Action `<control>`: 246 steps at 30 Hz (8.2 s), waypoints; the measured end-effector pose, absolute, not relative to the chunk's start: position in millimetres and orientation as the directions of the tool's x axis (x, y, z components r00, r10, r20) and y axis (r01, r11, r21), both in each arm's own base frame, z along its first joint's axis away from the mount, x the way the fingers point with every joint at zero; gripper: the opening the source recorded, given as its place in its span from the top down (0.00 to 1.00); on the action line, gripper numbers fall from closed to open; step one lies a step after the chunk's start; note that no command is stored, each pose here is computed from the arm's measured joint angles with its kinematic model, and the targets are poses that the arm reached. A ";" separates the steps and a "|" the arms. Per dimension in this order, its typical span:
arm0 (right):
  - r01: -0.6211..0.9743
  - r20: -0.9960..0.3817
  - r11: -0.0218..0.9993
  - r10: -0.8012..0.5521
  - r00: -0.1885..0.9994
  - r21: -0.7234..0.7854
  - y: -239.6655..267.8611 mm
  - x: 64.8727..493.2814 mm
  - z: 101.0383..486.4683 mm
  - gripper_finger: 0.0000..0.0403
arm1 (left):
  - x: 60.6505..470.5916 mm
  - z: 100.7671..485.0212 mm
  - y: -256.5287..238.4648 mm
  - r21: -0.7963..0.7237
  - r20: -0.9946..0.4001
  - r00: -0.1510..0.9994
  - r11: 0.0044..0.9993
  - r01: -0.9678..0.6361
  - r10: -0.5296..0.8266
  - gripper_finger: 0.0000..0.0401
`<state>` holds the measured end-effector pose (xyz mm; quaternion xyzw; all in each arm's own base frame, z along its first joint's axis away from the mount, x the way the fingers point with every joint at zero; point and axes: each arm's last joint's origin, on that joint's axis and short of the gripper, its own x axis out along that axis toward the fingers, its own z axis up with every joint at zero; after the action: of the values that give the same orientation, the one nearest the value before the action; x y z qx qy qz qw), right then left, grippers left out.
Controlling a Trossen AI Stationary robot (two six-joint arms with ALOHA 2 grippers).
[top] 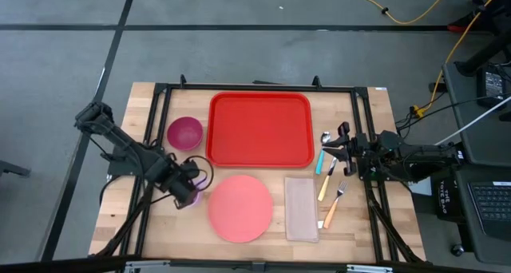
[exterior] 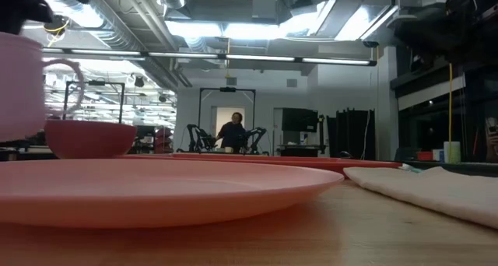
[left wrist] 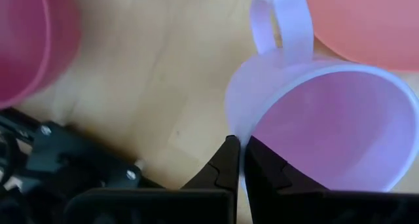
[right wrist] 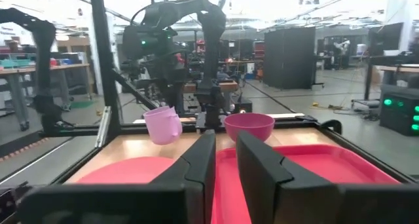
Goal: Set up tray
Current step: Put the purple mug on the top left of the red tray, then put the pink plate below the purple cup on the red tray
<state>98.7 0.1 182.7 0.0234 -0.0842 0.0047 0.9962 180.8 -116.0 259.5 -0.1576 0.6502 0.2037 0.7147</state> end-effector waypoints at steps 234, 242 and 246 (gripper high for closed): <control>0.531 0.009 0.841 -0.533 0.846 -0.106 -21.5 97.3 168.0 0.99 | 299.8 345.4 245.6 0.139 -0.925 0.361 0.989 0.041 0.115 0.92; 0.528 0.010 0.843 -0.530 0.848 -0.106 -21.4 97.3 168.0 0.97 | 292.4 352.9 222.9 0.150 -0.880 0.464 0.987 0.061 0.105 0.99; 0.501 0.009 0.859 -0.503 0.864 -0.106 -20.6 97.8 168.0 0.97 | 281.8 336.8 209.6 0.167 -0.857 0.499 0.985 0.033 0.129 1.00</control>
<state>97.8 -20.6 168.0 -0.0524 0.0094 -0.2605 0.9640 281.8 209.6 336.8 0.0807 0.4998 0.0279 0.8619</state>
